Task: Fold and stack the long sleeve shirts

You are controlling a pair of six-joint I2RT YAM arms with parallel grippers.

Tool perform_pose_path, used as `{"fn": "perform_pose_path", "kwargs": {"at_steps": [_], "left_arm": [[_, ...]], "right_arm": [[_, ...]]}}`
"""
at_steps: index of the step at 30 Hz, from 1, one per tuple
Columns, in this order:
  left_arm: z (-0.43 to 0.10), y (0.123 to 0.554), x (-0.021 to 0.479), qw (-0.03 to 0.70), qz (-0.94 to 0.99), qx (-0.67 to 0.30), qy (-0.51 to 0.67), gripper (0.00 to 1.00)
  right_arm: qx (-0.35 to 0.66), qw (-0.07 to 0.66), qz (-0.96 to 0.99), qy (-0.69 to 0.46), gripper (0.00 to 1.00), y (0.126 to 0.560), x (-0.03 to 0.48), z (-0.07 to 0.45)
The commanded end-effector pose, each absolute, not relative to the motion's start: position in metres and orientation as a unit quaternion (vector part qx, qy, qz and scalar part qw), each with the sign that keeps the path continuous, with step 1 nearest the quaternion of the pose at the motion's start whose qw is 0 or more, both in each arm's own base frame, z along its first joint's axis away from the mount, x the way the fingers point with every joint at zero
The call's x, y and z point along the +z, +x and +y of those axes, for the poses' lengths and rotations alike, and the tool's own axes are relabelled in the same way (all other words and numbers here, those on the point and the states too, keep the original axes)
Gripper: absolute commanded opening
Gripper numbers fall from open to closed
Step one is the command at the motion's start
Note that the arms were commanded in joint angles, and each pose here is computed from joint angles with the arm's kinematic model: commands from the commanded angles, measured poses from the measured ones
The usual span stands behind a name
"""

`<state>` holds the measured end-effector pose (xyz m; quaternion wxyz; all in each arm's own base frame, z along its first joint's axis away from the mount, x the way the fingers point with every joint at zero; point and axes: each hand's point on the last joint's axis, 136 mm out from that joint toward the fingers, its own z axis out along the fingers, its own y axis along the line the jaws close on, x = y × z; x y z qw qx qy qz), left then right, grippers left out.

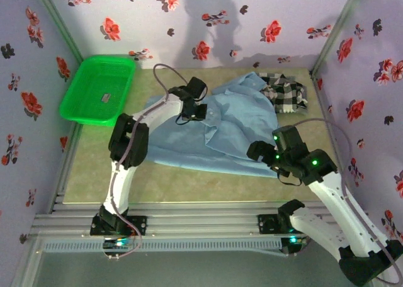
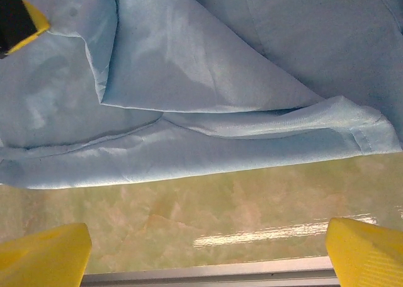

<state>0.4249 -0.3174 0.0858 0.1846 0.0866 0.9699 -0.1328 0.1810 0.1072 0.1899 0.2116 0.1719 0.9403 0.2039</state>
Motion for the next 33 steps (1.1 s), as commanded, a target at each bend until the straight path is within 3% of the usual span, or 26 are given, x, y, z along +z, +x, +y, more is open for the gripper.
{"fn": "perform_pose_path", "kwargs": {"at_steps": [1, 6, 17, 25, 33], "left_arm": [[-0.312, 0.413, 0.112, 0.197, 0.966, -0.137, 0.101, 0.00], [-0.276, 0.389, 0.134, 0.198, 0.969, -0.136, 0.067, 0.00], [-0.147, 0.292, 0.167, 0.189, 0.977, -0.096, -0.003, 0.00], [-0.100, 0.266, 0.160, 0.178, 0.981, -0.065, -0.031, 0.00], [-0.092, 0.263, 0.136, 0.185, 0.980, -0.064, -0.041, 0.00]], "right_arm": [[0.209, 0.221, 0.937, 0.173, 0.97, 0.184, 0.191, 0.109], [0.212, 0.227, 0.935, 0.170, 0.99, 0.187, 0.194, 0.110], [0.238, 0.219, 0.933, 0.155, 0.99, 0.205, 0.185, 0.133], [0.225, 0.197, 0.944, 0.141, 0.99, 0.219, 0.167, 0.150], [0.210, 0.181, 0.949, 0.148, 0.99, 0.223, 0.144, 0.155]]}}
